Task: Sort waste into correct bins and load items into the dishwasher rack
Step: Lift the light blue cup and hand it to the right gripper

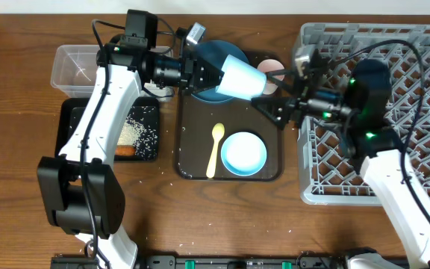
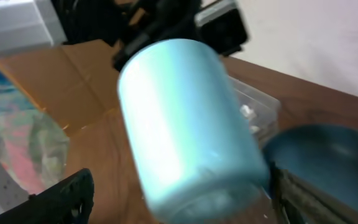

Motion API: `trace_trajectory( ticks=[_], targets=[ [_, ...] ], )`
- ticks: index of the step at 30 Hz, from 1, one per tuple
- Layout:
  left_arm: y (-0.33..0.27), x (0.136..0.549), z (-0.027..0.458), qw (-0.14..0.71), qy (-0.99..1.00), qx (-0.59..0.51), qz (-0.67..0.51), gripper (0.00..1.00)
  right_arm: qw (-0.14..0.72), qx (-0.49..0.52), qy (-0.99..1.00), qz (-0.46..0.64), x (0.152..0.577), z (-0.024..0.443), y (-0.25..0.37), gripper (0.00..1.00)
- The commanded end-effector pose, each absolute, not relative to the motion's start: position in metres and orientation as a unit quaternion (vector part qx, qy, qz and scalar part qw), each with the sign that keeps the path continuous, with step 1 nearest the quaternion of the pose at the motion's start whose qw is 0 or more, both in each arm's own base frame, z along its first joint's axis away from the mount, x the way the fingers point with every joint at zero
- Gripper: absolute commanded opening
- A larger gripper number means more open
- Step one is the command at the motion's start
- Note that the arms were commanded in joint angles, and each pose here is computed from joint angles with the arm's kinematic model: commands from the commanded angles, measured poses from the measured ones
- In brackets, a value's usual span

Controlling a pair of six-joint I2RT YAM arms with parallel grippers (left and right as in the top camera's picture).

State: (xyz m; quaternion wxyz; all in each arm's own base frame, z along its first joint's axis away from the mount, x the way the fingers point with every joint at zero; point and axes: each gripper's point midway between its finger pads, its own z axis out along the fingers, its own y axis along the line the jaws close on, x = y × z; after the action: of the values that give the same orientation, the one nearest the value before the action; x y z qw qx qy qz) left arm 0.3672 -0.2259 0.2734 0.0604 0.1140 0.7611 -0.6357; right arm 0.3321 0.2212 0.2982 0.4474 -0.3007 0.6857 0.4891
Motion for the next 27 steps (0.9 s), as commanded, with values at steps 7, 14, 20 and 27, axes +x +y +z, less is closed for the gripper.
trace_trajectory(
  ticks=[7,14,20,27],
  targets=[
    [-0.231,0.361,0.281,0.058,0.746,0.132,-0.651,0.06,0.452,-0.3,0.685,0.487,0.331,0.303,0.239,0.74],
    [-0.237,0.355,0.28,0.046,0.746,0.133,-0.651,0.07,0.465,-0.3,0.674,0.49,0.333,0.313,0.24,0.72],
    [-0.24,0.353,0.28,0.043,0.745,0.136,-0.651,0.06,0.462,-0.302,0.673,0.492,0.331,0.312,0.242,0.59],
    [-0.24,0.353,0.28,0.043,0.746,0.136,-0.651,0.13,0.463,-0.303,0.672,0.492,0.331,0.313,0.243,0.42]
  ],
)
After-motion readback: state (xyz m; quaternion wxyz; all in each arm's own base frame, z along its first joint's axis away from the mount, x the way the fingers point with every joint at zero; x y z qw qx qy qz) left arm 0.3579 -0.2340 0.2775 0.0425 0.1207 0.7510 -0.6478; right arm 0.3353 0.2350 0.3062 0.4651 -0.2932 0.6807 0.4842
